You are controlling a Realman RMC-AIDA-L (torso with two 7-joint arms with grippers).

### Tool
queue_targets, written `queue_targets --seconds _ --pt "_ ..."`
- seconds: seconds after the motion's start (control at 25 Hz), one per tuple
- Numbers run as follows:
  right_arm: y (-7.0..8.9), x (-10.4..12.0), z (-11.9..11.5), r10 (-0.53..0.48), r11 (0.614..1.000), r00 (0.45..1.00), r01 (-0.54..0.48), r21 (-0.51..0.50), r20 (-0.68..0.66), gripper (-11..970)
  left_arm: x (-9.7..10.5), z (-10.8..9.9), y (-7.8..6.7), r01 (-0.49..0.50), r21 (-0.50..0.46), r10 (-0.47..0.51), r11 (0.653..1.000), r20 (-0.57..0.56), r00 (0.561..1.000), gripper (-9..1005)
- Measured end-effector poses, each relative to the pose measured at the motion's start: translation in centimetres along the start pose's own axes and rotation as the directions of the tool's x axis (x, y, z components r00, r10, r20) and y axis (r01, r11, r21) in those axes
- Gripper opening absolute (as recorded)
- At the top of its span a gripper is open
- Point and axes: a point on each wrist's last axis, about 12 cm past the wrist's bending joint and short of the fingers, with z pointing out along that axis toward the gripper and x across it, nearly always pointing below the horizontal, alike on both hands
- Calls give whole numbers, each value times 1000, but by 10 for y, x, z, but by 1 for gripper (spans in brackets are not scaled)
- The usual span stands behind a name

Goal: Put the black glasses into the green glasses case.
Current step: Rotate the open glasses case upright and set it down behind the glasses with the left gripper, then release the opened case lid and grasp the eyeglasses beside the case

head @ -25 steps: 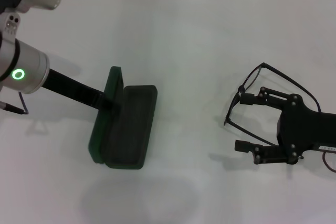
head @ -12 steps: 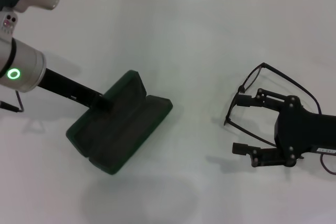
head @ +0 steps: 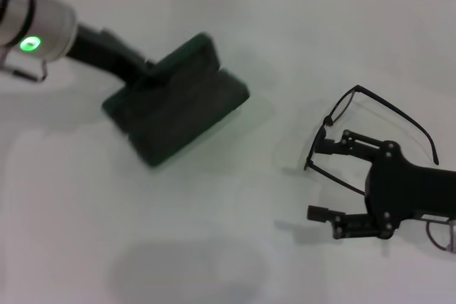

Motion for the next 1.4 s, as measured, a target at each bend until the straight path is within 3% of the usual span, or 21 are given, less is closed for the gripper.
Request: queue_targets --seconds 0.12,0.2,0.4,0.6,0.8,1.12,1.4 --pt "3 3 5 -9 1000 1000 9 -1 2 870 -24 12 -1 -210 -51 212 976 38 977 211" --pt "5 4 7 -11 1000 1000 11 2 0 869 -40 25 -4 -346 -91 351 934 42 935 212" --pt "7 7 9 -8 1000 1000 8 9 -3 866 -69 59 -16 -524 -111 525 845 -25 851 215" --pt "8 8 12 -7 1000 1000 7 10 -1 864 -74 76 -23 -539 -33 536 842 -66 841 218" --pt "10 9 10 1 1000 1000 -1 17 -5 861 -74 80 -30 -556 10 555 831 -85 827 221" --pt "10 9 8 1 1000 1000 0 20 -7 857 -80 81 -43 -596 1 592 803 -102 799 226" --pt "8 9 9 -3 1000 1000 3 21 -11 854 -83 86 -51 -596 -18 584 803 -181 791 231"
